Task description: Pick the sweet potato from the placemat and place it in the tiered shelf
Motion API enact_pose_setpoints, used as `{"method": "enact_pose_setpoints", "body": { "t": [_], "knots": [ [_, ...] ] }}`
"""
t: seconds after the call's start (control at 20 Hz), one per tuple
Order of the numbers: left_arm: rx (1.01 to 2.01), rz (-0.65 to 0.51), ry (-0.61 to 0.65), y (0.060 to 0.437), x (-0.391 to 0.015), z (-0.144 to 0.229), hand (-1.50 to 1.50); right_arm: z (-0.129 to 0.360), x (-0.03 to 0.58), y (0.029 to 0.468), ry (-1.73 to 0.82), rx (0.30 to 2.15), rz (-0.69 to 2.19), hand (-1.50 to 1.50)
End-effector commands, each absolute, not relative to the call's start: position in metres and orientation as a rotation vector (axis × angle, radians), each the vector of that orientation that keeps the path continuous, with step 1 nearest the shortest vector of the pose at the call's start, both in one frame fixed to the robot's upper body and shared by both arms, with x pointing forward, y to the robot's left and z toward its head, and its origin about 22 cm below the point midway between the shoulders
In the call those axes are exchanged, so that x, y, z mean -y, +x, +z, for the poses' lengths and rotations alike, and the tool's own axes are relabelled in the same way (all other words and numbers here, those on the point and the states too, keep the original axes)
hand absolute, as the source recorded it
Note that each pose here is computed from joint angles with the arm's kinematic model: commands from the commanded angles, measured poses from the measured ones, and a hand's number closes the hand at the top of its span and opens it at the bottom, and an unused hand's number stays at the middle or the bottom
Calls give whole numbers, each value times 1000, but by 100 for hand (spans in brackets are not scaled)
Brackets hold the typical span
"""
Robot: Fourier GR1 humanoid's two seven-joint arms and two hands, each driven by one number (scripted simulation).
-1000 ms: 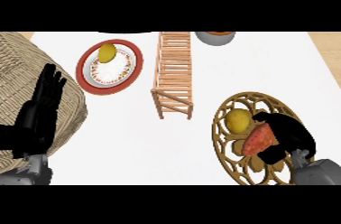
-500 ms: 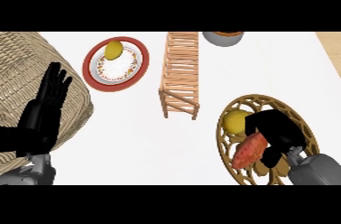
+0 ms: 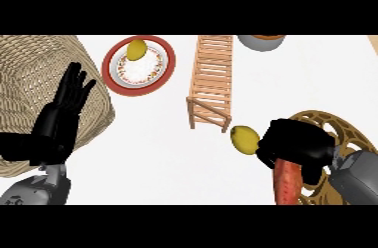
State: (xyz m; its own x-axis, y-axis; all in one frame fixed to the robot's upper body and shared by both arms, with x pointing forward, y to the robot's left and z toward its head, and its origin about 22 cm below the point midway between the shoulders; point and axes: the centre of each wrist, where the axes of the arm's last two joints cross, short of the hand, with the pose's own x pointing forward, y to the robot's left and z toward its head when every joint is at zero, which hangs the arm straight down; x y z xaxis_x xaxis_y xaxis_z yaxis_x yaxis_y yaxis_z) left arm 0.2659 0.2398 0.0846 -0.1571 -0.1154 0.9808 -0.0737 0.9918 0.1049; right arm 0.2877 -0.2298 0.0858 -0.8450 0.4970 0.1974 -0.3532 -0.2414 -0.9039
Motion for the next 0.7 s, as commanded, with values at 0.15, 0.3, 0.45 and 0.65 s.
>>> {"method": "enact_pose_setpoints", "body": {
  "t": [0.15, 0.3, 0.45, 0.65],
  "knots": [
    [1620, -3, 212, 261, -259, 60, 0, 142, 284, 336, 218, 1773, 2120, 150],
    [1634, 10, 194, 260, -255, 70, 0, 151, 309, 348, 368, 1846, 1840, 150],
    [1623, 7, 221, 259, -260, 73, 0, 178, 320, 363, 391, 1895, 1695, 150],
    [1620, 15, 218, 260, -252, 63, 0, 226, 333, 378, 331, 1969, 1563, 150]
  ]
}}
